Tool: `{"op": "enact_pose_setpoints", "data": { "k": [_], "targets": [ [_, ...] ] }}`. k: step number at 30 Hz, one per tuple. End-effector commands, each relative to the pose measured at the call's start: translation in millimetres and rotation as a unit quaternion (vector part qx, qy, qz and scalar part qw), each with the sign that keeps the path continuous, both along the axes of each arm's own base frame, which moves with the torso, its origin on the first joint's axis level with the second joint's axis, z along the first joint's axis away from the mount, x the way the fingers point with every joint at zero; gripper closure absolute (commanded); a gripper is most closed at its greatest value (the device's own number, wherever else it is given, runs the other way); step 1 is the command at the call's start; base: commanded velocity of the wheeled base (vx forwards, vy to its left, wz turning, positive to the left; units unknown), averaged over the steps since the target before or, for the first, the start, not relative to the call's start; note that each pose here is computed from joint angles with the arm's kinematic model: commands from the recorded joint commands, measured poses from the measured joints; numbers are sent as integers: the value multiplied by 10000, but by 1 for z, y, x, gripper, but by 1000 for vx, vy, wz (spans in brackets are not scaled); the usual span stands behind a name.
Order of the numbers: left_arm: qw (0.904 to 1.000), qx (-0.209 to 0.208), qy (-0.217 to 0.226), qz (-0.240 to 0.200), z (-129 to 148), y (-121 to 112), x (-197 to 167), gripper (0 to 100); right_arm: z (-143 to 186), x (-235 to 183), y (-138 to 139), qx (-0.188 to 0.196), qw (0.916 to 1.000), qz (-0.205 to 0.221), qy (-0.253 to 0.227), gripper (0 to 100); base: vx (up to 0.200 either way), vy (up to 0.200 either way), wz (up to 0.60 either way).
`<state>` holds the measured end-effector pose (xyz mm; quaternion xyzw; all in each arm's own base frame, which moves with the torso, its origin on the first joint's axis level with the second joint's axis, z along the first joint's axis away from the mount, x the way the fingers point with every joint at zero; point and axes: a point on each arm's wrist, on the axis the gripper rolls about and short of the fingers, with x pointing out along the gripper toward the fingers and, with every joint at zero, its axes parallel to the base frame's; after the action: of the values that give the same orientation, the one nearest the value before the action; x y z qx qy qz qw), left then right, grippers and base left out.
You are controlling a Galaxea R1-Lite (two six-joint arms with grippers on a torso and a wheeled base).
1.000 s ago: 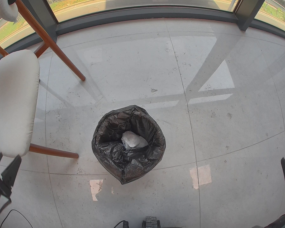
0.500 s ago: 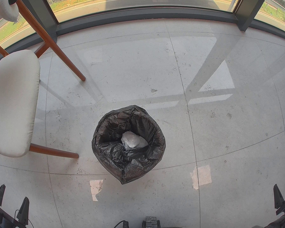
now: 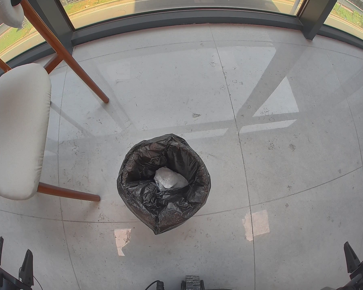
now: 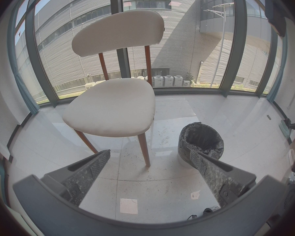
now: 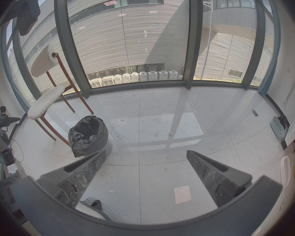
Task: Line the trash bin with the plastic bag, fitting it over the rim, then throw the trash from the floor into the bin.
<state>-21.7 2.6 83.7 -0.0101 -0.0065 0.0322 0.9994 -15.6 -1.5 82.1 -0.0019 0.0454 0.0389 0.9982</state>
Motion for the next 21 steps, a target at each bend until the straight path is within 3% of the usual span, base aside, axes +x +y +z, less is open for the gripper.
{"op": "enact_pose_setpoints", "data": {
  "k": [1, 2, 4, 7, 9, 21],
  "targets": [
    [9997, 16, 62, -223, -7, -2, -1, 0, -5, 1, 0, 18, 9999, -70, 99, 0, 0, 0, 0],
    [9997, 16, 62, -223, -7, -2, -1, 0, -5, 1, 0, 18, 9999, -70, 99, 0, 0, 0, 0],
    [9991, 176, 143, -361, -9, -2, -2, 0, -5, -1, 2, 0, 9974, -726, -17, 0, 0, 0, 0],
    [9990, 207, 151, -376, -9, -2, -2, 0, -5, -2, 2, 11, 9980, -628, -86, 0, 0, 0, 0],
    [9991, 191, 144, -361, -9, -2, -2, 0, -7, -7, 1, 10, 9982, -404, -454, 0, 0, 0, 0],
    [9992, 123, 126, -361, -8, -2, -2, 0, -7, -7, 1, 29, 9980, -466, -430, 0, 0, 0, 0]
  ]
}}
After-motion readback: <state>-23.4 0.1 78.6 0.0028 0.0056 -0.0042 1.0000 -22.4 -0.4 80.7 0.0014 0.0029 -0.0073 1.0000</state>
